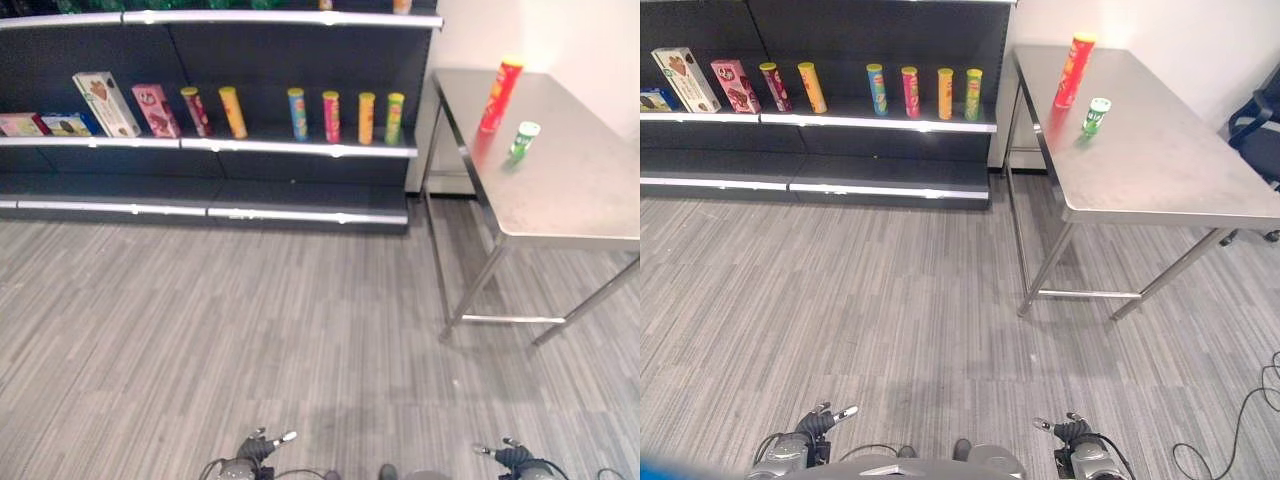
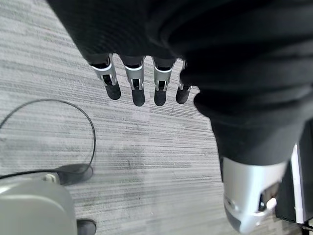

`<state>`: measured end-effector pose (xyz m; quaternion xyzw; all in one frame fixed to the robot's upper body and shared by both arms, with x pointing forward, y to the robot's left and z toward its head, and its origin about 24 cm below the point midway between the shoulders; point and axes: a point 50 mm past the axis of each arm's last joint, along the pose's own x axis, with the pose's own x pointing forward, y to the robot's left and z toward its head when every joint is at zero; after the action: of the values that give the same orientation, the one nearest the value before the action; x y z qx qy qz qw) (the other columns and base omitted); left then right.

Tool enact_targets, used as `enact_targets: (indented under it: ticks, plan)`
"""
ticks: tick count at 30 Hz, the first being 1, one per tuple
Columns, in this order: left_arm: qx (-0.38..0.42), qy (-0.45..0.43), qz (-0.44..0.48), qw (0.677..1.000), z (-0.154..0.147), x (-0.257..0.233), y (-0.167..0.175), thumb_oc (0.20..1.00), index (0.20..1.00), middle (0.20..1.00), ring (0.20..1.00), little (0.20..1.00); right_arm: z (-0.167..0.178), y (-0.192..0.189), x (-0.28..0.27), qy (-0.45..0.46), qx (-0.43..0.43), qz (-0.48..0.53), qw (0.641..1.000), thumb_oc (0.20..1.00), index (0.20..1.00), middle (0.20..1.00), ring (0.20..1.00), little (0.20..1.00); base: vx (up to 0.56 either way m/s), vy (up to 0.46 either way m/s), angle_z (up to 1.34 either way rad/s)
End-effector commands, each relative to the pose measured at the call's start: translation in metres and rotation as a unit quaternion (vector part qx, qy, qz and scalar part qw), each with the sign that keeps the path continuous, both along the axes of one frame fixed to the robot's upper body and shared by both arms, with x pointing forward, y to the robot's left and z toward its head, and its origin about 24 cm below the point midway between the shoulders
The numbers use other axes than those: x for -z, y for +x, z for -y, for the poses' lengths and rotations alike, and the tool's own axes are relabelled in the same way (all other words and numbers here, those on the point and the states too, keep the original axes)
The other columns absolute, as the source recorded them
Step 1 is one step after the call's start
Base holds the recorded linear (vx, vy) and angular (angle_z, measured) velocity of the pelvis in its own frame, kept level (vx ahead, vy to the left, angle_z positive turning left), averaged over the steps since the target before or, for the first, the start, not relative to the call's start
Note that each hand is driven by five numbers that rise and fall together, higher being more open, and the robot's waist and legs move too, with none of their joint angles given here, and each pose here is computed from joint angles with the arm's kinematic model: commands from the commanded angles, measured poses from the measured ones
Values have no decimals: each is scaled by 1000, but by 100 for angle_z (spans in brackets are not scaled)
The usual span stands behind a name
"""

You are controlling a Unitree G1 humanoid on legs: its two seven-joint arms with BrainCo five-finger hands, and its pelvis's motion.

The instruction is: Put the goods on the table back onto the shelves and tidy them up.

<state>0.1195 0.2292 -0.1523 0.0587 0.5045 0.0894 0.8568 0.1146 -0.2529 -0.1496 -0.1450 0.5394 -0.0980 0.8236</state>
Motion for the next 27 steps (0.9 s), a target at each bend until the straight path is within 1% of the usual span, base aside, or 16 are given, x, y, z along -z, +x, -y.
enact_targets:
  ticks: [1,8,10,13,18,27]
  plan:
    - [-4,19,18,1000,-15,-7,10,1000,1000,1000,1000,1000,9,17,-7,-14,-5,18,1000,1000,1000,1000,1000,1000,0,0,0]
    - [-28,25,21,999,-15,-6,8,1000,1000,1000,1000,1000,8,14,-6,-14,6,18,1000,1000,1000,1000,1000,1000,0,0,0]
    - [-5,21,8,1000,-6,-2,4,1000,1000,1000,1000,1000,6,13,-5,-15,-1,15,1000,1000,1000,1000,1000,1000,0,0,0]
    - [6,22,1,1000,-4,-1,2,1000,1000,1000,1000,1000,5,14,-5,-17,-8,15,1000,1000,1000,1000,1000,1000,0,0,0]
    - [17,28,-9,999,-4,0,0,1000,1000,1000,1000,1000,5,14,-5,-19,-16,9,1000,1000,1000,1000,1000,1000,0,0,0]
    - [-1,33,-6,999,-11,-1,-1,1000,1000,1000,1000,1000,5,19,-6,-21,-24,9,999,1000,1000,1000,1000,1000,-5,90,-1]
